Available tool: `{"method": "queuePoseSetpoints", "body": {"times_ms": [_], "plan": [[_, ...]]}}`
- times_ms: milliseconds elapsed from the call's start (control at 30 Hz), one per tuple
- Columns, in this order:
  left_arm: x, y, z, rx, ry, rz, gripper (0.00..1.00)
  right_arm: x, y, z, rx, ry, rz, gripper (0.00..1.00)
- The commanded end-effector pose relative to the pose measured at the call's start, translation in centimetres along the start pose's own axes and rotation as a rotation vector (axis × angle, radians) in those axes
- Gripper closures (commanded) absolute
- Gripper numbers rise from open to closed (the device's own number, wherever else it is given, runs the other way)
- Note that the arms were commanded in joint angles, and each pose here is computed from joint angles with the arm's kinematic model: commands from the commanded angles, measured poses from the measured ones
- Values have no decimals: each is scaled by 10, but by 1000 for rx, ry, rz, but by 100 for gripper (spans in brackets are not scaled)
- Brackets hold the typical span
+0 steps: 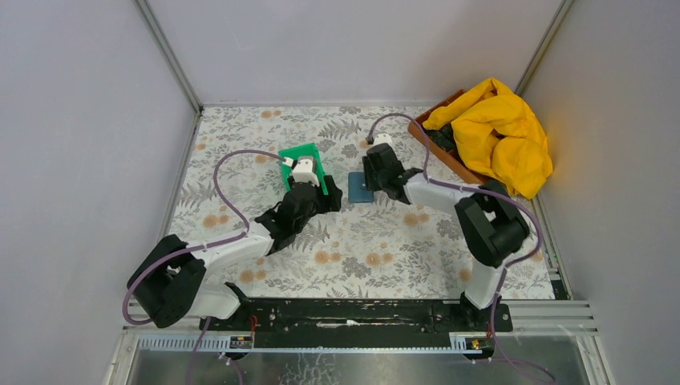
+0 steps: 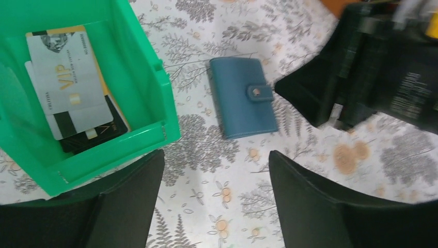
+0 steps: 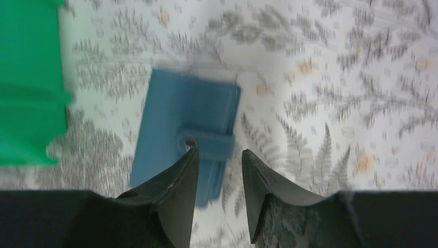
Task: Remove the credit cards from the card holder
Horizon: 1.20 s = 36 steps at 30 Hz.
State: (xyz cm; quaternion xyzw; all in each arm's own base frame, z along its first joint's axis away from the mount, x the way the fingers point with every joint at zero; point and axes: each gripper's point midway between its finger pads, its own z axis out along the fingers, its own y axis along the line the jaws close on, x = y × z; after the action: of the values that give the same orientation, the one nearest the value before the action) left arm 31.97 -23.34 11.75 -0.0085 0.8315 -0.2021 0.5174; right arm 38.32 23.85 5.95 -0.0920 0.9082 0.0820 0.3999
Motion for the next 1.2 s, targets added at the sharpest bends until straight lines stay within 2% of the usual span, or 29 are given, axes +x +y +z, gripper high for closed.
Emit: {"method": "queuePoseSetpoints", "body": {"times_ms": [0, 200, 467, 700, 867, 967, 1067, 1167], "plan": [[-34, -17, -8, 74, -124, -15, 15, -62, 7, 24, 54, -102, -37, 57], [-36, -12, -9, 53, -138, -1, 14, -71, 17, 64, 58, -52, -80, 60], [-37, -11, -9, 47, -138, -2, 14, -28, 20, 74, 12, 31, -55, 62], [-37, -14, -10, 61, -134, -11, 14, 12, 25, 47, -53, 88, -5, 62], [-37, -20, -12, 91, -122, -25, 14, 29, 29, 19, -74, 77, 6, 62], [-35, -30, -13, 133, -103, -31, 14, 22, 27, 2, -79, 35, 19, 62], [-30, -52, -15, 178, -95, 69, 11, 10, 23, -13, -74, -4, 9, 60], [-18, -70, -17, 255, -71, 110, 14, -2, 18, -32, -80, -61, -1, 56]]}}
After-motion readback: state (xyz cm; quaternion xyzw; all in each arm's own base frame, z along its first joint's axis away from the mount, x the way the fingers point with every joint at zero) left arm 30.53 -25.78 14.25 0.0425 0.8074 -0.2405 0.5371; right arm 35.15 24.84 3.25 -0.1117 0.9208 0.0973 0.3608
